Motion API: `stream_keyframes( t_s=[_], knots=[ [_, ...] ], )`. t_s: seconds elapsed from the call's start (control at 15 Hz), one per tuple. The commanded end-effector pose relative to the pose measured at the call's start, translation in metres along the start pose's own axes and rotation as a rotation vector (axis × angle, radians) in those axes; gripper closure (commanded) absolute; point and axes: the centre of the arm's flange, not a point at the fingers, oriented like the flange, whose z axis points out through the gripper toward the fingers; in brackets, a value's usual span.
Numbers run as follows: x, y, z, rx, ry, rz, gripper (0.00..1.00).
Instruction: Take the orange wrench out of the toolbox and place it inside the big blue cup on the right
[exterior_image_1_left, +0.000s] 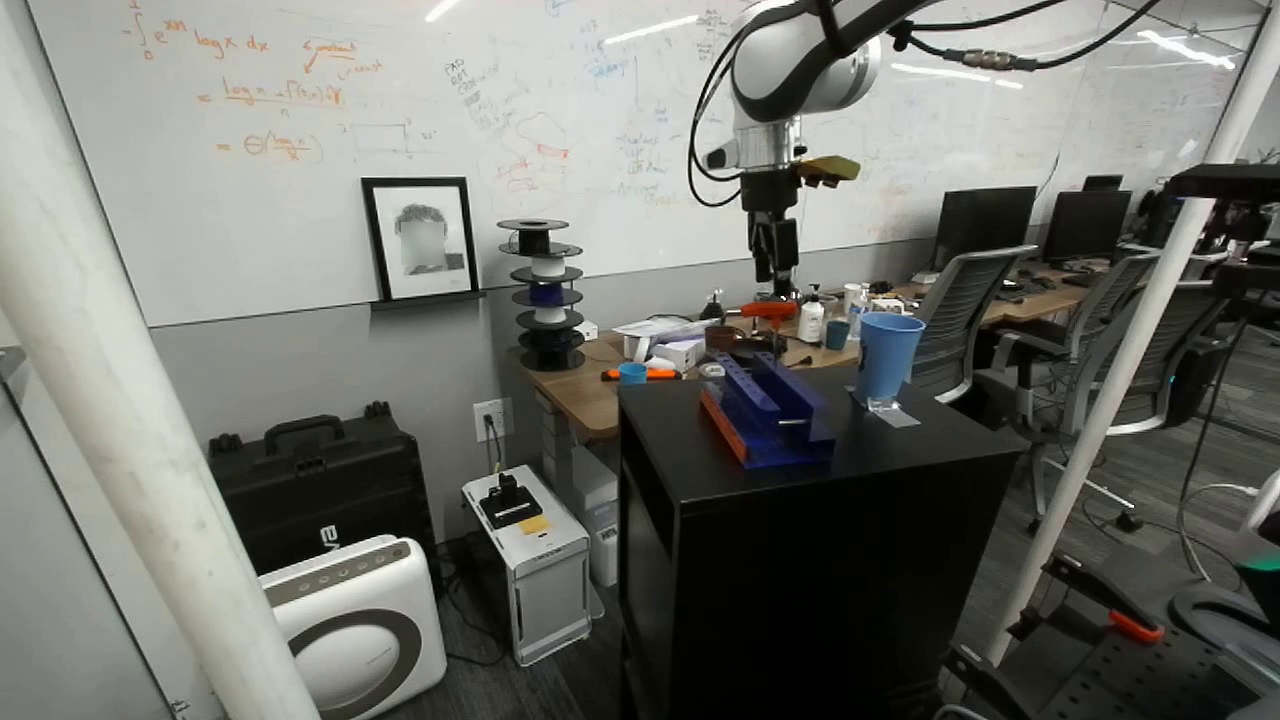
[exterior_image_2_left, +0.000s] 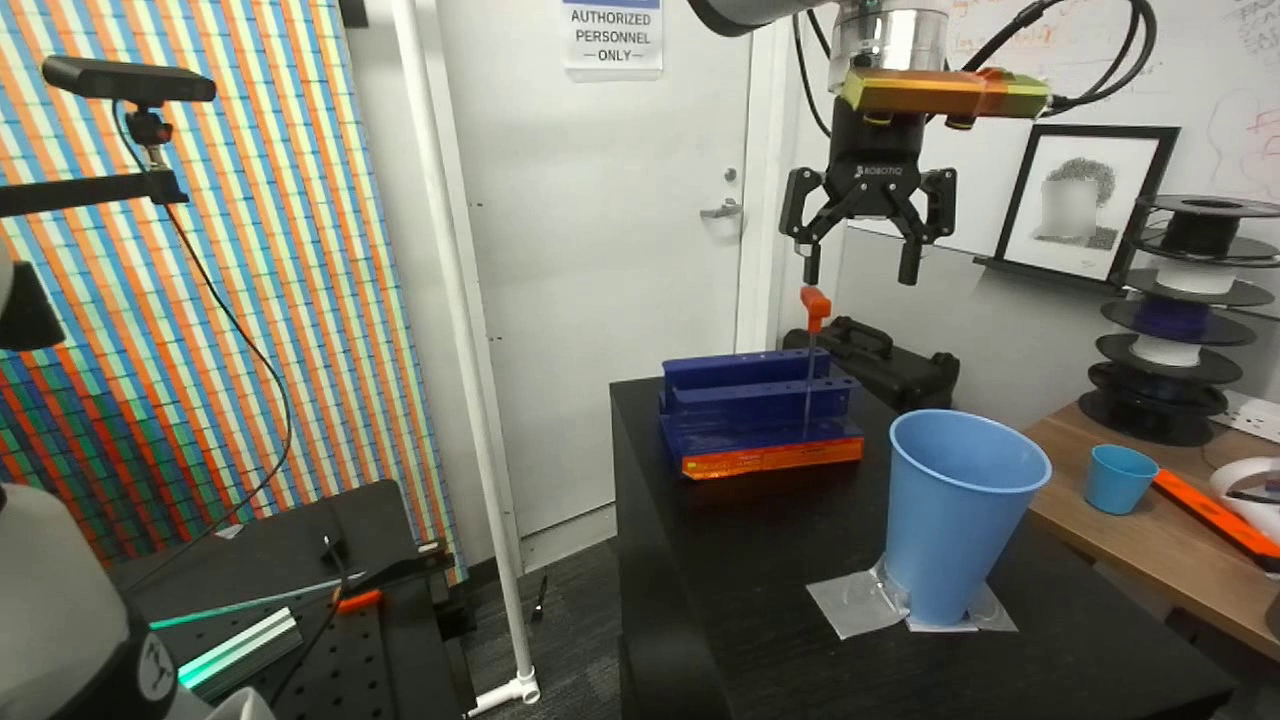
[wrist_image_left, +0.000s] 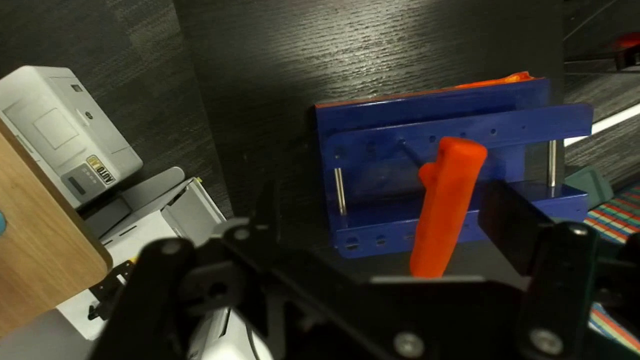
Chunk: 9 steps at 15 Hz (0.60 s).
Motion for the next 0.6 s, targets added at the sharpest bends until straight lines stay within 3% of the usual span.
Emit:
stream_keyframes(
  t_s=[0.0, 0.27, 0.33, 0.4, 0.53],
  knots=[
    [0.019, -0.005, -0.006, -0.030, -0.030, -0.033, 0.00],
    [0.031, -0.015, -0.006, -0.050, -0.041, -0.054, 0.00],
    [0.033, -0.016, -0.004, -0.052, -0.050, -0.061, 0.05],
    [0.034, -0.018, -0.001, -0.050, -0.060, -0.068, 0.24],
    [0.034, -0.024, 0.007, -0.052, -0.084, -0.065, 0.30]
  ],
)
